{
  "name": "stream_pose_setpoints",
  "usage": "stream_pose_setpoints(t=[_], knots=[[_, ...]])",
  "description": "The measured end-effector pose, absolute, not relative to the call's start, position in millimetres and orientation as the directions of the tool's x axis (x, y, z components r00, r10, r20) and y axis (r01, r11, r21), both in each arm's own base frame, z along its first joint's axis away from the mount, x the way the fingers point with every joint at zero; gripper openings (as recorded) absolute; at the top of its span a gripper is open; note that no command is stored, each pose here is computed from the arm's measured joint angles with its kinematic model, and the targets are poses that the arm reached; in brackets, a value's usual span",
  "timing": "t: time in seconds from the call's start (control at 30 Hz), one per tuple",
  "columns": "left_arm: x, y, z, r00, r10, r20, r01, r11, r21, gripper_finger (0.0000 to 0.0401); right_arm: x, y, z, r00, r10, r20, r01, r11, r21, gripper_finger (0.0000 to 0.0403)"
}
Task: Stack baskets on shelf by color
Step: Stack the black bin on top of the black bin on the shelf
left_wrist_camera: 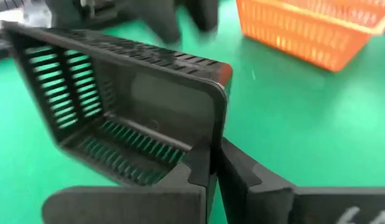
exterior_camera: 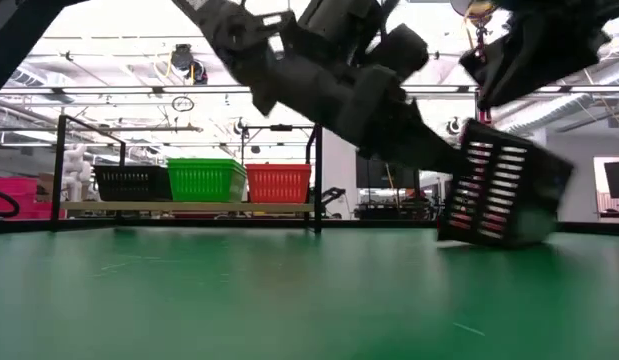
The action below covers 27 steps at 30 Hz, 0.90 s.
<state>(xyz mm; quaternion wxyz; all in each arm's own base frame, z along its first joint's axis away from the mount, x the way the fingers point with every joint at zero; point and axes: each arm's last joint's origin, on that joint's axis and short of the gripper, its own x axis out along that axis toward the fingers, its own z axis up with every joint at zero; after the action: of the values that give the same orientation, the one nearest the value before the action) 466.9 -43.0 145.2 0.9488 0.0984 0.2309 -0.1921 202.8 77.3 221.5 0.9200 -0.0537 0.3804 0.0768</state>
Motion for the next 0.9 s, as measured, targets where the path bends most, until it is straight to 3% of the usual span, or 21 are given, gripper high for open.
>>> stream_pose_setpoints(t=[0.3,0.5,0.7,0.9], knots=[[399.8,-60.4,246.3,0.723,-0.14,-0.677,0.357,0.914,0.192,0.001,181.5,84.0,250.9,0.851,-0.091,-0.517,-0.046,0.968,-0.247,0.0105],[333.2,-72.0,317.7,0.737,0.002,-0.676,0.263,0.92,0.29,0.0012,178.0,85.4,255.5,0.87,-0.145,-0.472,-0.012,0.95,-0.313,0.0109],[277.9,-66.1,360.4,0.757,0.123,-0.642,0.157,0.919,0.361,0.0007,179.8,86.5,253.3,0.865,-0.149,-0.479,0.004,0.957,-0.29,0.0102],[234.3,-44.3,376.5,0.684,0.336,-0.648,0.028,0.875,0.484,0.0014,178.7,85.8,247.5,0.86,-0.153,-0.486,0.011,0.959,-0.283,0.0099]])
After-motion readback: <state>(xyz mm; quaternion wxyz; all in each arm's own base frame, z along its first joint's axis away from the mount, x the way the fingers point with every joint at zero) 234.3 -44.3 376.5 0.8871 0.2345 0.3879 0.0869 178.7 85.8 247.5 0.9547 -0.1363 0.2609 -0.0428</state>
